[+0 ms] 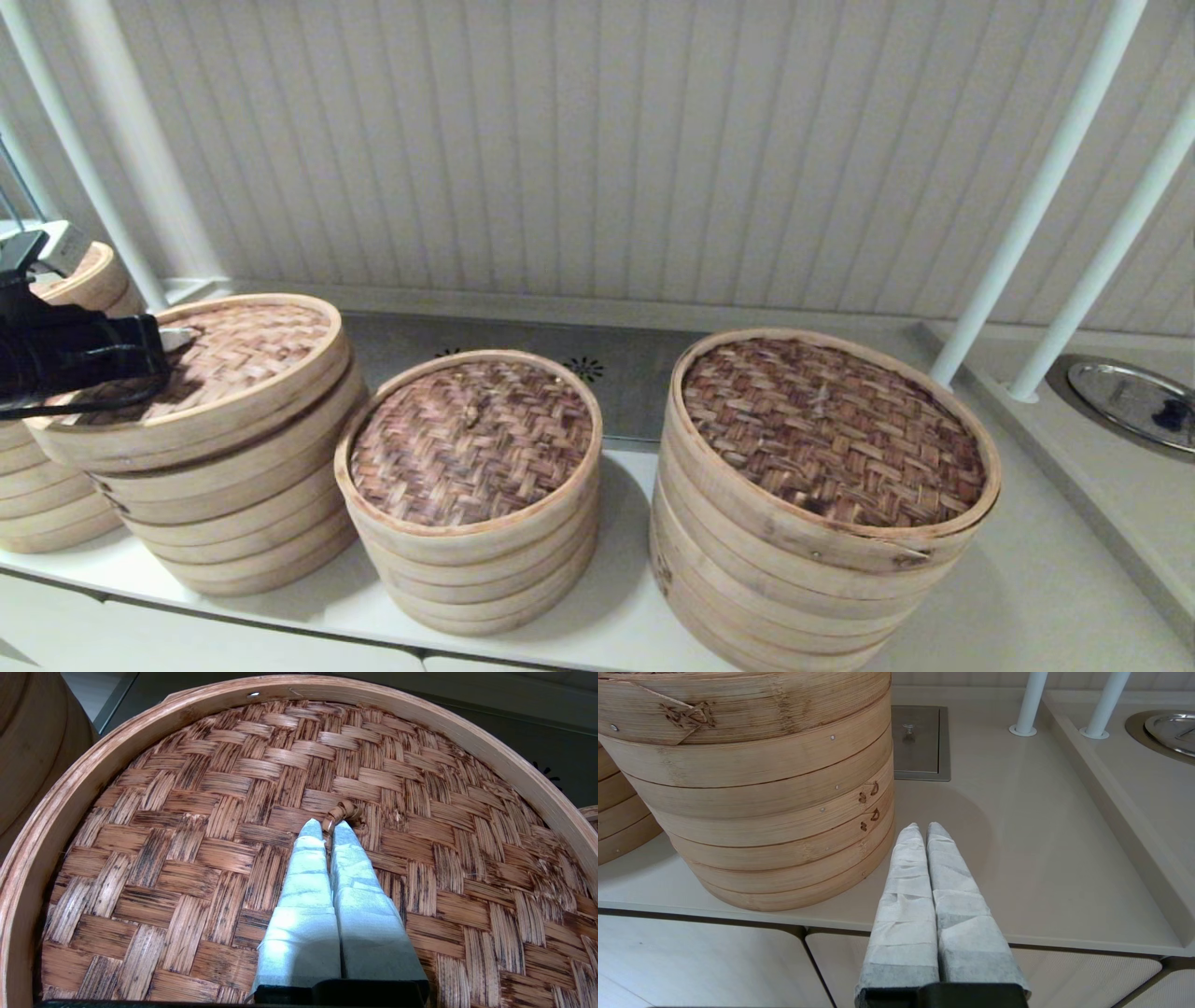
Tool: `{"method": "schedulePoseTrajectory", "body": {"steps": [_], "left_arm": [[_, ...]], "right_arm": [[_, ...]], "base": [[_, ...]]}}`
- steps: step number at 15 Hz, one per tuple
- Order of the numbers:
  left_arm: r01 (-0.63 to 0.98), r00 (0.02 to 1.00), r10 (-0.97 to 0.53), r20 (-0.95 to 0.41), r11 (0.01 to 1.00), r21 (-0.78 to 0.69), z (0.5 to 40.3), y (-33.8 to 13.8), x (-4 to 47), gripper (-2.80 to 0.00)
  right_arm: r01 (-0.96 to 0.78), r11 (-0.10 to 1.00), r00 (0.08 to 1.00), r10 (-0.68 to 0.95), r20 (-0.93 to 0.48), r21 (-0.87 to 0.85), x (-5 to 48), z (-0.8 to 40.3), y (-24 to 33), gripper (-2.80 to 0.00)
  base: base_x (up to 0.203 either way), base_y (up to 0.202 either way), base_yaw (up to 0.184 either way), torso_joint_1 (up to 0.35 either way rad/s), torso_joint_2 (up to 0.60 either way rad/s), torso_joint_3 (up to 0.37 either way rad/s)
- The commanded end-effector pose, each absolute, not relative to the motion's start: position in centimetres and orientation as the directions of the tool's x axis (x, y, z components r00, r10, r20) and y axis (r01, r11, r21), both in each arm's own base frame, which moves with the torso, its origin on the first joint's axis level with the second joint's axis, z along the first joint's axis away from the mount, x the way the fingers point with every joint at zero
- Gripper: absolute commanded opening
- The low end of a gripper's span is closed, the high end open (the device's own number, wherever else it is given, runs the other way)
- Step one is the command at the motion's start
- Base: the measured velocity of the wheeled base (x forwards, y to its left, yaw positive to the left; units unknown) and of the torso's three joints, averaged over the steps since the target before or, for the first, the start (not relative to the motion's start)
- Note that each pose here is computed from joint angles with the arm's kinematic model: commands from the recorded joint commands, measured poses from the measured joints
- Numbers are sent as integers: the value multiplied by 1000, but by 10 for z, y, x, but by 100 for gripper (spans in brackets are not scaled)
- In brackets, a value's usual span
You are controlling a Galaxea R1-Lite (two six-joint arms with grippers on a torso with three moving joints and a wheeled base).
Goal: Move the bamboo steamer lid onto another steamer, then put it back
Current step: Put the steamer
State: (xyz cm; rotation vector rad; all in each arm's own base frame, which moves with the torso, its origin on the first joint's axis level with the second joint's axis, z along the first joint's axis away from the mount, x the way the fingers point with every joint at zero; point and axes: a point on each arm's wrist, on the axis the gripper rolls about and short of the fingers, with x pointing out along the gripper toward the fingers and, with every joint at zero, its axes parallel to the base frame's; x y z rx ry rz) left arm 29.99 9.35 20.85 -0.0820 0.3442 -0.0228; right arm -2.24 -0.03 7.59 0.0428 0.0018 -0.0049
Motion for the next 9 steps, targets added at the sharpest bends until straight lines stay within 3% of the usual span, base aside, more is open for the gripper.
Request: {"method": "schedulePoseTrajectory", "body": {"steps": [1,9], "left_arm": [[10,944,-37,-329,997,-82,210,94,300,-280],[7,955,-32,-295,996,-85,221,94,302,-280]], "right_arm": [[5,999,1000,-5,-6,43,-22,75,0,-280],[5,999,1000,-5,-6,43,-22,75,0,-280]], "base": [[0,0,0,0,0,0],[0,0,0,0,0,0]]}}
